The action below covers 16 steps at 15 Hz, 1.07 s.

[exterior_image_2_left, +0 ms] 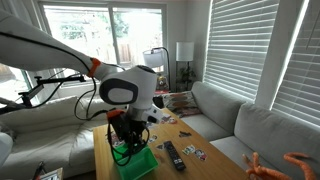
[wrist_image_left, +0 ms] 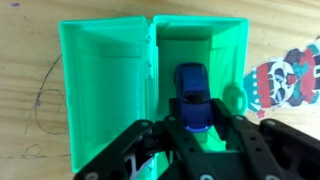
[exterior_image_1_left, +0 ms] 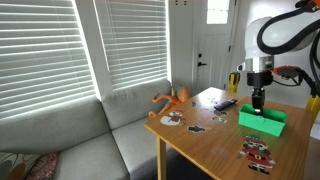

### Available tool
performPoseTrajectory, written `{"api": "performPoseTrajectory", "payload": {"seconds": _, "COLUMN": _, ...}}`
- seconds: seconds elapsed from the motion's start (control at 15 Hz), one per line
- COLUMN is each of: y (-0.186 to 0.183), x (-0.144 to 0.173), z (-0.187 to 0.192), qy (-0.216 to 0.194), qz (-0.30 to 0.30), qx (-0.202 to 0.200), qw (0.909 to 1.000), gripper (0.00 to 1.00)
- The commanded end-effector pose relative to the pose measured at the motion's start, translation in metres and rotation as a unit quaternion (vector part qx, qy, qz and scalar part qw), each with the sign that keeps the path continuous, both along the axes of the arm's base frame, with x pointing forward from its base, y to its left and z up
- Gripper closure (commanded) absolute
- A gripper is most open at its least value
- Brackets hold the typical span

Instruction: Put the blue car in the green lunchbox and then close the lid of the lunchbox

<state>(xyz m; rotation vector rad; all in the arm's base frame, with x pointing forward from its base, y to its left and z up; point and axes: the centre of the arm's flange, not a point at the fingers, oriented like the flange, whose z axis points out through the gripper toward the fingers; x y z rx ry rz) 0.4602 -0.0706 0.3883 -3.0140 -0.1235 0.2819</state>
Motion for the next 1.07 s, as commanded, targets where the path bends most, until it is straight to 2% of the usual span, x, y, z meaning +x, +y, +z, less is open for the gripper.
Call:
{"api": "performPoseTrajectory", "payload": {"seconds": 0.0, "y": -0.004, "x": 0.0018, "z": 0.0024, "qy": -0.008, "qz": -0.002, "qx": 0.002, "qw": 1.0, "gripper": 0.61}}
{"api": "performPoseTrajectory", "payload": {"seconds": 0.07, "y": -0.0045, "x": 0.0019, "z": 0.0037, "qy": -0.01, "qz": -0.002, "qx": 0.002, "qw": 1.0, "gripper": 0.63}}
{"api": "performPoseTrajectory", "payload": {"seconds": 0.13, "y": -0.0051, "x": 0.0021, "z": 0.0047, "qy": -0.011, "qz": -0.003, "qx": 0.002, "qw": 0.9999, "gripper": 0.71}}
{"api": "performPoseTrajectory", "payload": {"seconds": 0.2, "y": -0.0056, "x": 0.0026, "z": 0.0056, "qy": -0.012, "qz": -0.004, "qx": 0.002, "qw": 0.9999, "gripper": 0.73}}
{"api": "performPoseTrajectory", "payload": {"seconds": 0.47, "y": -0.0063, "x": 0.0038, "z": 0.0053, "qy": -0.011, "qz": -0.005, "qx": 0.001, "qw": 0.9999, "gripper": 0.61}}
{"api": "performPoseTrajectory", "payload": {"seconds": 0.67, "y": -0.0058, "x": 0.0044, "z": 0.0021, "qy": -0.007, "qz": -0.005, "qx": 0.0, "qw": 1.0, "gripper": 0.57}}
{"api": "performPoseTrajectory", "payload": {"seconds": 0.8, "y": -0.0059, "x": 0.0044, "z": 0.0016, "qy": -0.006, "qz": -0.005, "qx": 0.0, "qw": 1.0, "gripper": 0.66}}
{"api": "performPoseTrajectory", "payload": {"seconds": 1.0, "y": -0.0063, "x": 0.0029, "z": 0.0053, "qy": -0.01, "qz": -0.005, "qx": 0.0, "qw": 0.9999, "gripper": 0.66}}
